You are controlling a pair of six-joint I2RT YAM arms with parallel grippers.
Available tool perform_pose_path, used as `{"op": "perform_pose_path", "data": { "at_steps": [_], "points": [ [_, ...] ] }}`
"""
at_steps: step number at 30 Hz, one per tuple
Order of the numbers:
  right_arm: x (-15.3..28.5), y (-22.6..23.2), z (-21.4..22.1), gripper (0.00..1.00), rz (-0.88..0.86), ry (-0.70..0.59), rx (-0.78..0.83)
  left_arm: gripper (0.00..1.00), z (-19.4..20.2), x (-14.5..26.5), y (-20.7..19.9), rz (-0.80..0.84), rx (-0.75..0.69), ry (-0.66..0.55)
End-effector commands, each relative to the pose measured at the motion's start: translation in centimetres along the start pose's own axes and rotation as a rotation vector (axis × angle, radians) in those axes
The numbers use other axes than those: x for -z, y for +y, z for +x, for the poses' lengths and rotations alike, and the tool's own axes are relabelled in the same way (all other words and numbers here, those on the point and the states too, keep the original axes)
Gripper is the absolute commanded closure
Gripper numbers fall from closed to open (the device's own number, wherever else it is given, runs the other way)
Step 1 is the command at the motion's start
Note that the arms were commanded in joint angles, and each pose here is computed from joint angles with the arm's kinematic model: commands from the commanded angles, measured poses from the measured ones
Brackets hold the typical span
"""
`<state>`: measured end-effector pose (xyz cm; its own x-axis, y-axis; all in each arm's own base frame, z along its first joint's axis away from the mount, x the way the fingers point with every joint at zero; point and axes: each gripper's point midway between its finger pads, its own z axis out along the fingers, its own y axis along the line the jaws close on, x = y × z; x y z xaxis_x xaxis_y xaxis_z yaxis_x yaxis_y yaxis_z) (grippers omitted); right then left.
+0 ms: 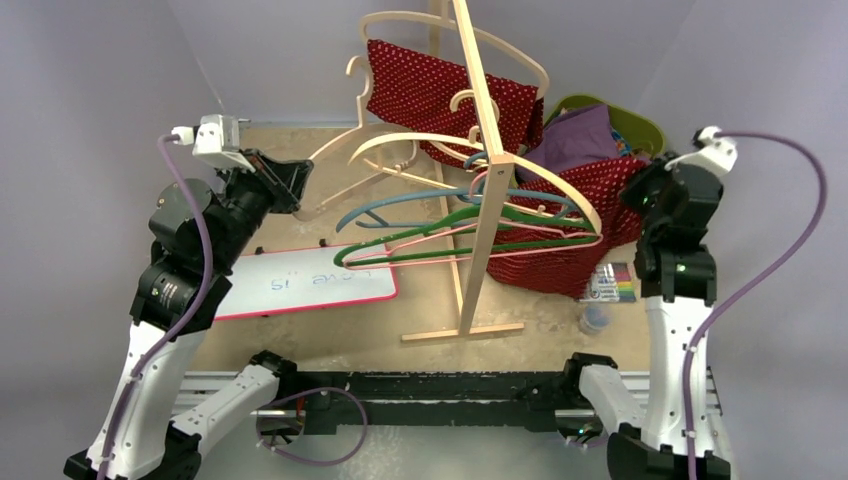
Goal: Remove the skirt from the hanger
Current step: Place the skirt in the bin.
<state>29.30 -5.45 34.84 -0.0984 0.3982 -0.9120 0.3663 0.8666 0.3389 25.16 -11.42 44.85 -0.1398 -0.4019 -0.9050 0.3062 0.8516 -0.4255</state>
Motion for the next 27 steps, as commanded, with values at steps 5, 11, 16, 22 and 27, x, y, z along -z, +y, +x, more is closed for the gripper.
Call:
{"op": "perform_pose_path", "data": {
  "at_steps": [5,11,16,22,27],
  "points": [
    [1.2,5.4,-13.1,1.00,-0.123,-0.240,0.011,1.00,-0.2,1.0,1.3,-0.052,-0.063,-0.042],
    [2.3,9.1,-20.6,1.00,-0.223,-0.392,0.025,1.00,0.1,0.8,1.5,-0.061,-0.057,-0.029],
    [2.7,11.9,-26.3,1.00,-0.292,-0.514,0.051,1.00,0.0,0.3,1.2,-0.055,-0.036,-0.021],
    [0.6,12.7,-30.1,1.00,-0.262,-0.612,0.081,1.00,-0.1,0.2,0.9,-0.052,-0.005,-0.017],
    [-2.5,13.9,-29.7,1.00,-0.365,-0.581,0.054,1.00,-0.1,-0.1,1.1,-0.072,0.017,-0.019]
  ]
}}
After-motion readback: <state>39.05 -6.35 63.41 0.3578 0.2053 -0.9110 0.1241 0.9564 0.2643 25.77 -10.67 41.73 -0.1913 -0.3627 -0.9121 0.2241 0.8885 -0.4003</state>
